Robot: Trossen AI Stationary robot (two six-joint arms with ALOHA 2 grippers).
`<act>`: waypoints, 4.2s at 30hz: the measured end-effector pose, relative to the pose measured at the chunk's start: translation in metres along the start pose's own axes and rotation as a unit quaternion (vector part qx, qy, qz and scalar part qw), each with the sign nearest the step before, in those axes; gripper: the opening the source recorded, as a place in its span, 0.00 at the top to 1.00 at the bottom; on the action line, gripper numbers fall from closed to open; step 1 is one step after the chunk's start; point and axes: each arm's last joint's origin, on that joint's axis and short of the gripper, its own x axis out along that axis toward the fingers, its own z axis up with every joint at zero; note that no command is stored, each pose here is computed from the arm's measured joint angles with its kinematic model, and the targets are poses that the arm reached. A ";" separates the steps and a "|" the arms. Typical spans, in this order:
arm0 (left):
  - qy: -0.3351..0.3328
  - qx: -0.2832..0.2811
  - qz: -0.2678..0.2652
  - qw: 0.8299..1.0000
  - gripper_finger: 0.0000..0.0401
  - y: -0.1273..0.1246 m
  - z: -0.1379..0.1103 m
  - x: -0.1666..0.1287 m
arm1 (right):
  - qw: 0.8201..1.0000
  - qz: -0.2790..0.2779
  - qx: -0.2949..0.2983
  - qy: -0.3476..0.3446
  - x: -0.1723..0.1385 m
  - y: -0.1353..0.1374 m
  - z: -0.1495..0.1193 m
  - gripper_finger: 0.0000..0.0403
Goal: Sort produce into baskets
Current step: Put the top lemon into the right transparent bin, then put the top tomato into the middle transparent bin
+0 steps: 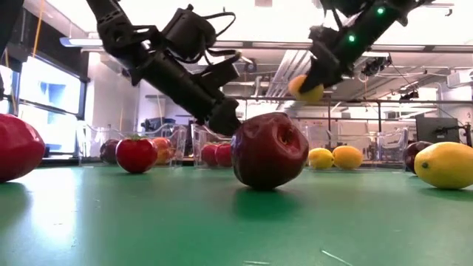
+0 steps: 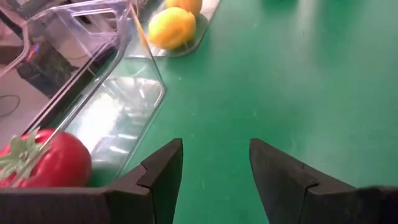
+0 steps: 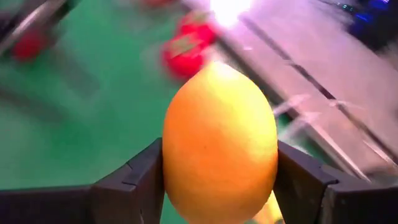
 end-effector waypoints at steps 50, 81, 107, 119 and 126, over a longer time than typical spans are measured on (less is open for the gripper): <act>-0.025 -0.027 -0.017 0.999 0.57 0.002 -0.003 -0.010 | 0.908 -0.144 0.368 0.137 0.133 -0.110 -0.039 0.44; -0.020 -0.025 -0.007 0.999 0.57 0.003 -0.003 -0.010 | 0.931 -0.184 0.307 0.078 0.075 -0.116 -0.010 0.35; -0.043 0.009 -0.090 0.995 0.97 0.000 0.005 -0.017 | 0.981 -0.115 0.122 -0.098 -0.010 -0.016 -0.072 0.99; -0.012 0.038 -0.193 0.980 1.00 0.009 0.026 -0.074 | 0.987 -0.030 0.079 -0.134 -0.023 0.017 -0.092 1.00; 0.100 0.104 -0.156 0.977 1.00 0.011 0.014 -0.120 | 0.985 -0.040 0.070 -0.152 -0.030 0.026 -0.096 1.00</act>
